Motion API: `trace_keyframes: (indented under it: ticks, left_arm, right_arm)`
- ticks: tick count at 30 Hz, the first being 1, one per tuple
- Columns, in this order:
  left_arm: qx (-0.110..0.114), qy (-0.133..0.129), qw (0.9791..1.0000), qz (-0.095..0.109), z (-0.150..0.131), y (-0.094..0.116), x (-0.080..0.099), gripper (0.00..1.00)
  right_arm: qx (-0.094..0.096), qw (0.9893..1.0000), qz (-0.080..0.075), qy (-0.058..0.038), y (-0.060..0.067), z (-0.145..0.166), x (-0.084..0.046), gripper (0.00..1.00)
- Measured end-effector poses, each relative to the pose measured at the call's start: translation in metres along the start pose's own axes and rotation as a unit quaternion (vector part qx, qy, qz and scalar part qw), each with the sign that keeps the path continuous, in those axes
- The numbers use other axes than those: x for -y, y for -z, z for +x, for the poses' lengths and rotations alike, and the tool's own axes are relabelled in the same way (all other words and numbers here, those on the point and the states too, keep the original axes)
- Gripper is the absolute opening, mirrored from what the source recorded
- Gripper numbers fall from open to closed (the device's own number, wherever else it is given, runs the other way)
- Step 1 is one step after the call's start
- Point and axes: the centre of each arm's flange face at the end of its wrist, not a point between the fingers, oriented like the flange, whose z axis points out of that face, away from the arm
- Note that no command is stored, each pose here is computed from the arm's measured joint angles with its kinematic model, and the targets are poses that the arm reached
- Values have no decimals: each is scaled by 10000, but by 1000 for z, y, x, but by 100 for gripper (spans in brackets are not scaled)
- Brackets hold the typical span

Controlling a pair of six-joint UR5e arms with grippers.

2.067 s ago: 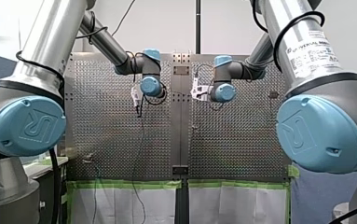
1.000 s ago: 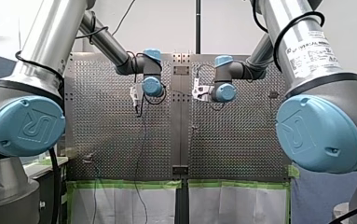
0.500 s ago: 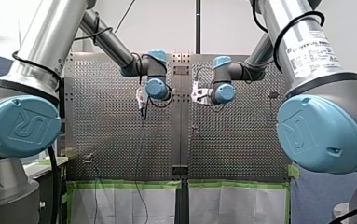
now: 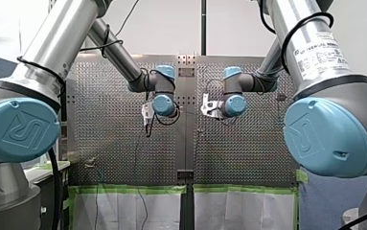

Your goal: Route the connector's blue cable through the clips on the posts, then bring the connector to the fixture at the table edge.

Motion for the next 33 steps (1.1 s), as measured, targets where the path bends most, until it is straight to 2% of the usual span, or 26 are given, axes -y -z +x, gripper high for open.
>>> trace_keyframes:
  ticks: [12,15,19,24,29,33]
  left_arm:
    - [1,18,9999,143,16,7,3,0]
    - [-55,-11,9998,171,27,7,5,0]
    - [-136,-21,9997,199,46,6,8,0]
    - [-218,-22,9995,210,67,6,10,0]
    - [-240,13,9994,245,74,8,14,0]
    - [-275,3,9992,298,86,9,18,0]
  right_arm:
    - [-90,9999,-93,-19,1,-10,-17,0]
    - [-88,9999,-116,-23,1,-11,-19,0]
    - [-92,9997,-207,-32,4,-19,-31,0]
    - [-132,9995,-269,-16,3,-28,-40,0]
    - [-4,9994,-331,86,-1,-48,-50,0]
    - [100,9993,-298,193,-6,-65,-57,0]
